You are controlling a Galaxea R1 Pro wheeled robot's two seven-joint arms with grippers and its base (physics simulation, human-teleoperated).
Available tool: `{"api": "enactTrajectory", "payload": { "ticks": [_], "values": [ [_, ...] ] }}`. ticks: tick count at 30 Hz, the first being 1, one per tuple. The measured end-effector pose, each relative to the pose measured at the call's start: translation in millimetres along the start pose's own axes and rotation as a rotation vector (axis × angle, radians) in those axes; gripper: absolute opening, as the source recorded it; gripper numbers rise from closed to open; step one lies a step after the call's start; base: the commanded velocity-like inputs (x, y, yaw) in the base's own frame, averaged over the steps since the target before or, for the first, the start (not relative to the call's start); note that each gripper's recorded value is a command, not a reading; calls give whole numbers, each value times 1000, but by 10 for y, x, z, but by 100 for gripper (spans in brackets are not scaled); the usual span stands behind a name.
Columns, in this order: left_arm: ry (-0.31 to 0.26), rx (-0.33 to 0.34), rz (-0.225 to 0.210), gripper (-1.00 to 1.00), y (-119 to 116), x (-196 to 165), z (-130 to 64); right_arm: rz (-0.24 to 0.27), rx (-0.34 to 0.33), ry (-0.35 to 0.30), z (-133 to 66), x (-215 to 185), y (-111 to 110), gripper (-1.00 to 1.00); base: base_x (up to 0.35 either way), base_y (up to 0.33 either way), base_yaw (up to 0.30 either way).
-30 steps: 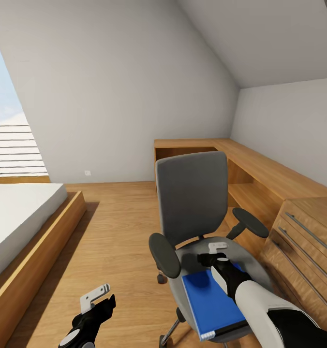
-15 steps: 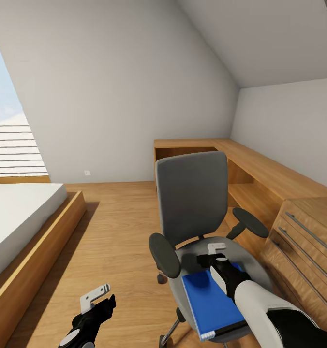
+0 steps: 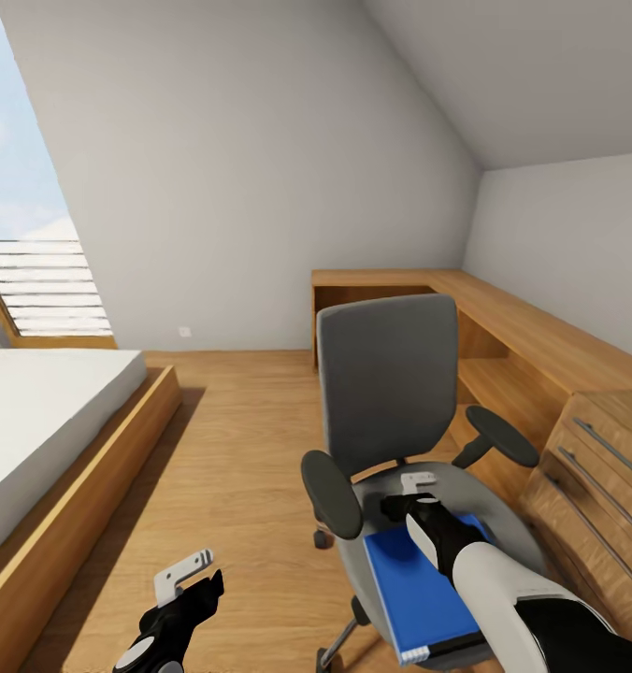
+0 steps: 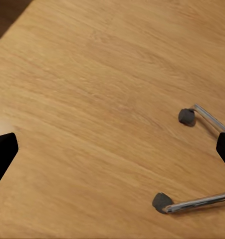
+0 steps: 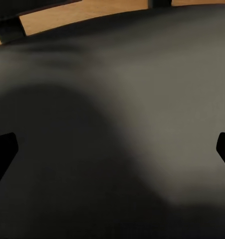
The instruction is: In the bedroom, organize the workspace by keeping the computer under the desk, ensuring the monitor is on the desk, placing the keyboard on the desk next to the monitor, placing the mouse on the desk next to the keyboard, moving the folder from the swivel chair onto the desk next to the mouse, stacking the notebook on top of the folder with the pen on top of the notebook, and positioning the swivel chair next to the desk.
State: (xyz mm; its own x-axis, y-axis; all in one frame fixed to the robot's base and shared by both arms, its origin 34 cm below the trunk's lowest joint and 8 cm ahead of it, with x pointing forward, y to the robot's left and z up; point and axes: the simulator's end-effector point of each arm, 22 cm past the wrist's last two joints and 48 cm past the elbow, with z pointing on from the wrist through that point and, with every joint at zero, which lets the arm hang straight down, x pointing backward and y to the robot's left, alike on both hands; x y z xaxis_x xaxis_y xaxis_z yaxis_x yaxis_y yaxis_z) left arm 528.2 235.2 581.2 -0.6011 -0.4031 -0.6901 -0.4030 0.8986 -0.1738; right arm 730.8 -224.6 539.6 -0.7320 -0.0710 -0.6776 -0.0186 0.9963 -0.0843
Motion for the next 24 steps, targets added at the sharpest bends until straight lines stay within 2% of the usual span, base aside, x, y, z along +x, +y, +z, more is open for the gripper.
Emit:
{"api": "enactTrajectory", "payload": {
  "ticks": [17,24],
  "values": [
    [0,0,1,100,0,-1,0,-6,-3,55,-1,124,-8,100,0,0,16],
    [0,0,0,100,-1,0,0,-17,-1,140,-20,306,-22,100,0,0,0]
  ]
}}
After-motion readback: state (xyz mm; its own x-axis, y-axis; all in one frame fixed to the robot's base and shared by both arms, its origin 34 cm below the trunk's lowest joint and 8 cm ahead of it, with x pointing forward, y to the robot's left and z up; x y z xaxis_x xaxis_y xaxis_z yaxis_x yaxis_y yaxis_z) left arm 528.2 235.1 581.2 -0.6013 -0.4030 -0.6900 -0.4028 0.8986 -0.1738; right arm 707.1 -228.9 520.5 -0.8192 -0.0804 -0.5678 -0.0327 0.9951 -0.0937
